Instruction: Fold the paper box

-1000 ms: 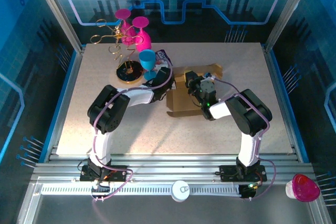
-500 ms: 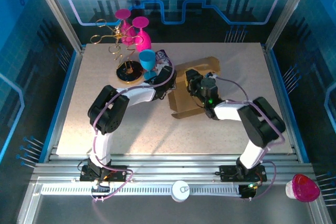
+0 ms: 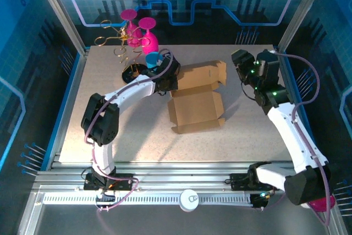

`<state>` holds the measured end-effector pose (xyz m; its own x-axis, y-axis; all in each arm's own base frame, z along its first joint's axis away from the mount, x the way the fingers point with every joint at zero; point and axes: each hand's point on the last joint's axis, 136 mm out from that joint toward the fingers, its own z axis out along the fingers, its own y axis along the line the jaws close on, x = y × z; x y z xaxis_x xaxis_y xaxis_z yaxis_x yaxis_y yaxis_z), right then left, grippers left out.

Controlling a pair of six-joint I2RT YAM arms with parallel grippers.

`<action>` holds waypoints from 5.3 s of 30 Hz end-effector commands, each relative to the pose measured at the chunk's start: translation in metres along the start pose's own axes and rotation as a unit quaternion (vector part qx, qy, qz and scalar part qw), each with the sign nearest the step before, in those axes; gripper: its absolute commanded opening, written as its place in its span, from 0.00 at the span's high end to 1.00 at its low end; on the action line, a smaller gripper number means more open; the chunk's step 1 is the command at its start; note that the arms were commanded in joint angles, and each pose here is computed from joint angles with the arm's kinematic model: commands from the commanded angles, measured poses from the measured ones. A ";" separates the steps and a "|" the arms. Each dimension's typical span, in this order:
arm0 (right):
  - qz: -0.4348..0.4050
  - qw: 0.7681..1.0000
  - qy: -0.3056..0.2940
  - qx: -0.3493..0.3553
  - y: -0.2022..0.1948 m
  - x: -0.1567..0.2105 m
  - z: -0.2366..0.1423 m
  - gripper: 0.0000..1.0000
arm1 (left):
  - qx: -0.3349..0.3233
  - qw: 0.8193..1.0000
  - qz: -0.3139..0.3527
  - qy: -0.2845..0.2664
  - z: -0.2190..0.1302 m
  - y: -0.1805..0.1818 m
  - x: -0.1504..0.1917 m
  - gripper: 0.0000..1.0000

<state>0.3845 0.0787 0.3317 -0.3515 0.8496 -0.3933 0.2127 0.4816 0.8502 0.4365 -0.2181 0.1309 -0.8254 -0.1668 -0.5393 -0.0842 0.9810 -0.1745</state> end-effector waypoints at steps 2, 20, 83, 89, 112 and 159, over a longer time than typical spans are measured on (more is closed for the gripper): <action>-0.082 0.990 0.104 0.054 -0.014 0.030 0.003 0.52 | 0.000 0.999 0.008 0.044 -0.042 0.003 0.003 1.00; -0.121 0.971 0.200 0.049 0.013 0.066 0.056 0.54 | 0.020 0.998 0.025 0.062 -0.094 -0.013 -0.002 1.00; -0.020 0.991 0.091 0.099 -0.104 0.056 0.021 0.49 | 0.048 0.996 0.020 0.075 -0.113 -0.034 -0.029 1.00; -0.025 0.992 0.094 0.075 -0.091 0.057 0.029 0.42 | 0.052 0.996 0.020 0.076 -0.112 -0.035 -0.030 1.00; -0.102 0.968 0.230 0.027 -0.073 0.108 0.042 0.48 | 0.071 0.995 0.006 0.075 -0.110 -0.040 -0.037 1.00; -0.263 0.866 0.192 -0.379 0.025 0.010 -0.011 0.66 | 0.191 0.969 0.064 0.141 -0.113 -0.011 -0.051 1.00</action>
<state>0.3856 0.0804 0.3412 -0.5392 0.4164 -0.7320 -0.5826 0.4432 0.6813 0.4191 -0.2026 0.2495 -0.9379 0.0107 -0.3467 0.1589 0.9017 -0.4021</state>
